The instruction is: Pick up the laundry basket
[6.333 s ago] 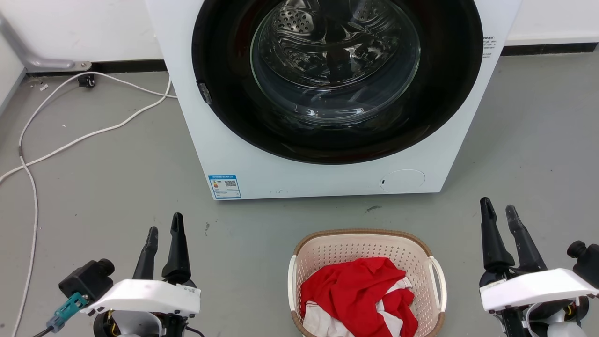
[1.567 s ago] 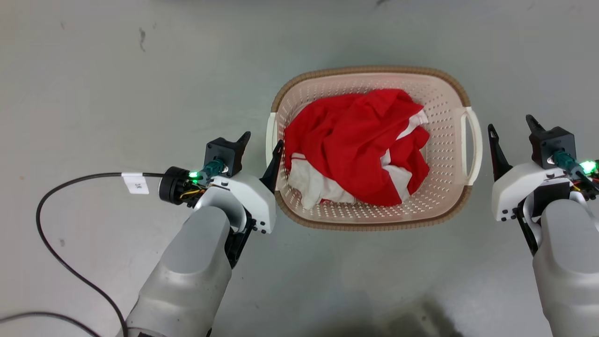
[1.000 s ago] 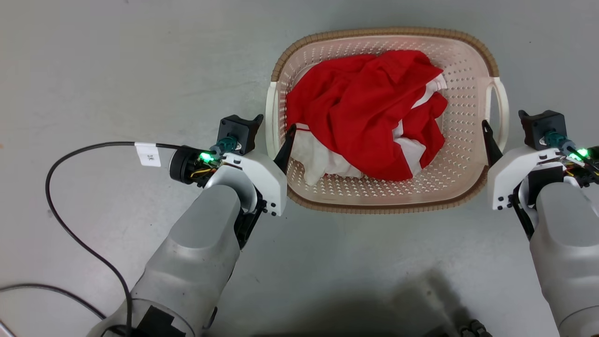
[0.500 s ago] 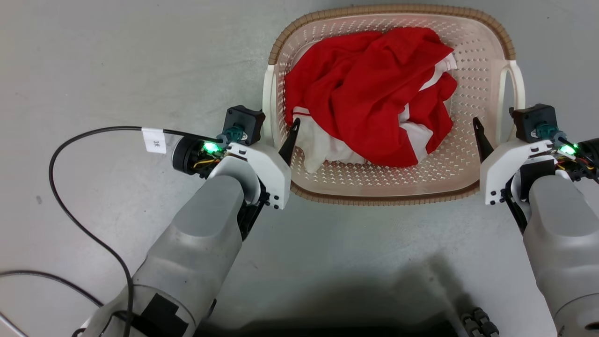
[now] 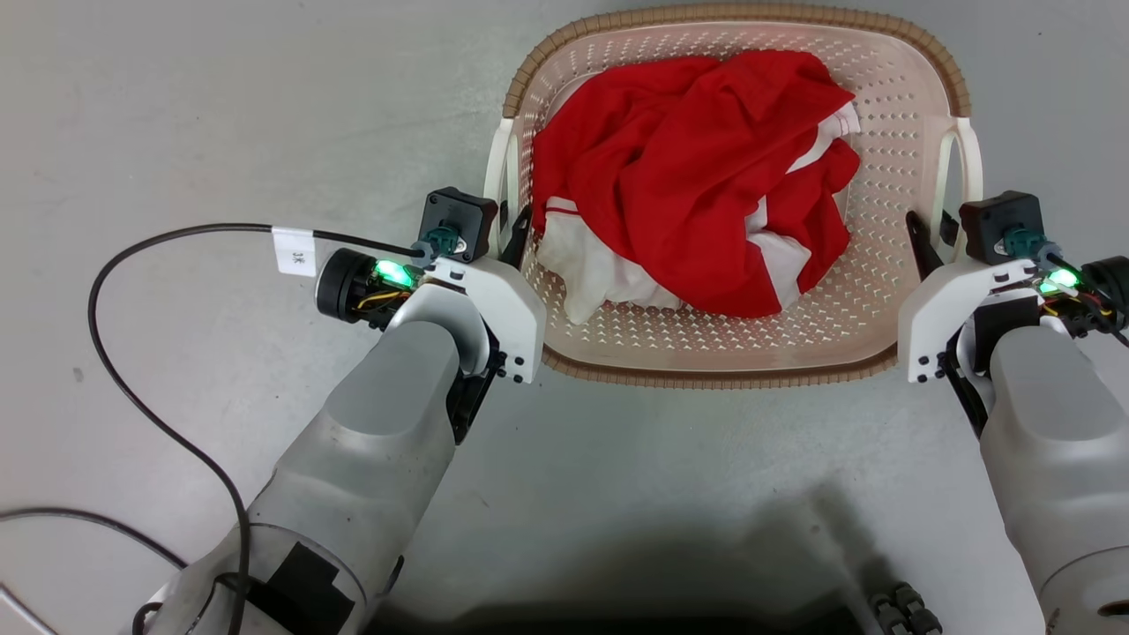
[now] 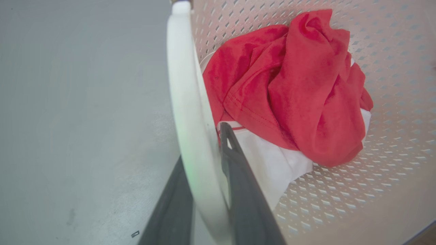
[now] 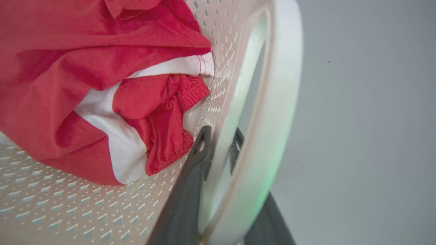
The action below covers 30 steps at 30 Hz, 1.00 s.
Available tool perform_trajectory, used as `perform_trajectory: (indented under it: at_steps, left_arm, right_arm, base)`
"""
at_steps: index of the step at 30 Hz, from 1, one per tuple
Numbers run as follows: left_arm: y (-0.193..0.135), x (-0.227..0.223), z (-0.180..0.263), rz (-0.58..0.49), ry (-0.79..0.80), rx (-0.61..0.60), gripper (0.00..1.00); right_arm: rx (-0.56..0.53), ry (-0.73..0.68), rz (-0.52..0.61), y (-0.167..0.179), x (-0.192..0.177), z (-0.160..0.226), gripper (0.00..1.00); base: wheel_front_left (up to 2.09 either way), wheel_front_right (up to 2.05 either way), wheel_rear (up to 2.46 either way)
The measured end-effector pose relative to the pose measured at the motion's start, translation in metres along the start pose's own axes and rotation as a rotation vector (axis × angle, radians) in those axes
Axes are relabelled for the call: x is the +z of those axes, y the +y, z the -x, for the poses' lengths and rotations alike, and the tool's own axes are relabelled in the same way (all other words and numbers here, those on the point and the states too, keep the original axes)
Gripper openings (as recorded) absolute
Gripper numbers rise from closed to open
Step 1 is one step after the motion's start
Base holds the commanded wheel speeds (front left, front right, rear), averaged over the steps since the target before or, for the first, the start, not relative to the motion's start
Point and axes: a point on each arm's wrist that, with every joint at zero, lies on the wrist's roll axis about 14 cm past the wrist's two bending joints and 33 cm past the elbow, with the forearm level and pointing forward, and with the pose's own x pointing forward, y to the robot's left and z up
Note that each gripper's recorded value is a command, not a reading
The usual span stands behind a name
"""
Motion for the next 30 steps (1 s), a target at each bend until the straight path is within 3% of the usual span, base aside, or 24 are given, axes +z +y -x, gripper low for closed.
perform_trajectory:
  at_steps: [7, 30]
  left_arm:
    - [-0.003, 0.012, 0.01, -0.007, -0.019, 0.002, 0.0]
    - [-0.01, 0.037, 0.118, 0.016, -0.032, 0.087, 0.0]
  right_arm:
    - [0.006, -0.013, 0.008, 0.001, 0.009, 0.01, 0.0]
    - [0.083, -0.117, 0.103, 0.045, 0.063, 0.106, 0.0]
  base:
    - [0.0, 0.0, 0.0]
    - [0.0, 0.0, 0.0]
